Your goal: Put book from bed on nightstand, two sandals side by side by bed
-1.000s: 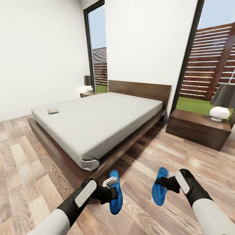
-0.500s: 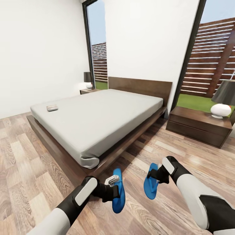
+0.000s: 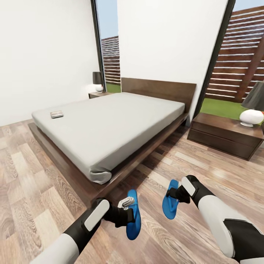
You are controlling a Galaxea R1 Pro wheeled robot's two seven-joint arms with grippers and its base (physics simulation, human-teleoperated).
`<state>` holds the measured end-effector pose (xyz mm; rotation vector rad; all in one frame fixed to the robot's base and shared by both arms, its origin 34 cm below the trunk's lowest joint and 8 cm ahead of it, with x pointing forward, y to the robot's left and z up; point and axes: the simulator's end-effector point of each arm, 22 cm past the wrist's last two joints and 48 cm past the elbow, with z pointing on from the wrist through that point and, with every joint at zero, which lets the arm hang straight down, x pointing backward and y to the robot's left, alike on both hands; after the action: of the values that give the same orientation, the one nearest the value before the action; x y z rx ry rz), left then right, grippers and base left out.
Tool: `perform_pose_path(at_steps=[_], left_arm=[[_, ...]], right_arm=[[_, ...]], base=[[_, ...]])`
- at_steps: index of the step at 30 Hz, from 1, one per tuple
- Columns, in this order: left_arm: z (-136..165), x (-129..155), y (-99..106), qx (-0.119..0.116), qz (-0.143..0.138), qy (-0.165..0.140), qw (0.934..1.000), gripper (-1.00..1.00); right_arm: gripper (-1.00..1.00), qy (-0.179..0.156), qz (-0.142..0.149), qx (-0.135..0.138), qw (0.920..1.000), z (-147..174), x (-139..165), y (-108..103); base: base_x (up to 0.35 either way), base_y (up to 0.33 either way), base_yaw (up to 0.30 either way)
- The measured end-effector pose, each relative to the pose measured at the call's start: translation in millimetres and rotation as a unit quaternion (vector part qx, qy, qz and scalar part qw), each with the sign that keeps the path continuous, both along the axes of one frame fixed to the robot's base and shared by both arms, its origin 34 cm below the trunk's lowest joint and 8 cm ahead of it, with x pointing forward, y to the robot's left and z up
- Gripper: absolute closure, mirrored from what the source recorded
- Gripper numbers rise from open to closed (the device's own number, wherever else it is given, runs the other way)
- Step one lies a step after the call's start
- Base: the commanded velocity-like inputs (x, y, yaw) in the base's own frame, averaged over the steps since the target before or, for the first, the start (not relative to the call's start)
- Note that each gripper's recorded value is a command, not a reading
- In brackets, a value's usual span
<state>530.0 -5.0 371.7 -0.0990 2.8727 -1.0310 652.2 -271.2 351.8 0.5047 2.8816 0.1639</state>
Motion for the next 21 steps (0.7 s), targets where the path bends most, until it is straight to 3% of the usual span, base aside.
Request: perform_pose_path(at_steps=[21], left_arm=[[-44.2, -13.7, 1.5, 0.001, 0.001, 0.046, 0.9989, 1.0]], right_arm=[[1.0, 0.033, -0.009, -0.012, 0.9993, -61.4, -14.9, -4.0]], base=[[0.0, 0.0, 0.234]])
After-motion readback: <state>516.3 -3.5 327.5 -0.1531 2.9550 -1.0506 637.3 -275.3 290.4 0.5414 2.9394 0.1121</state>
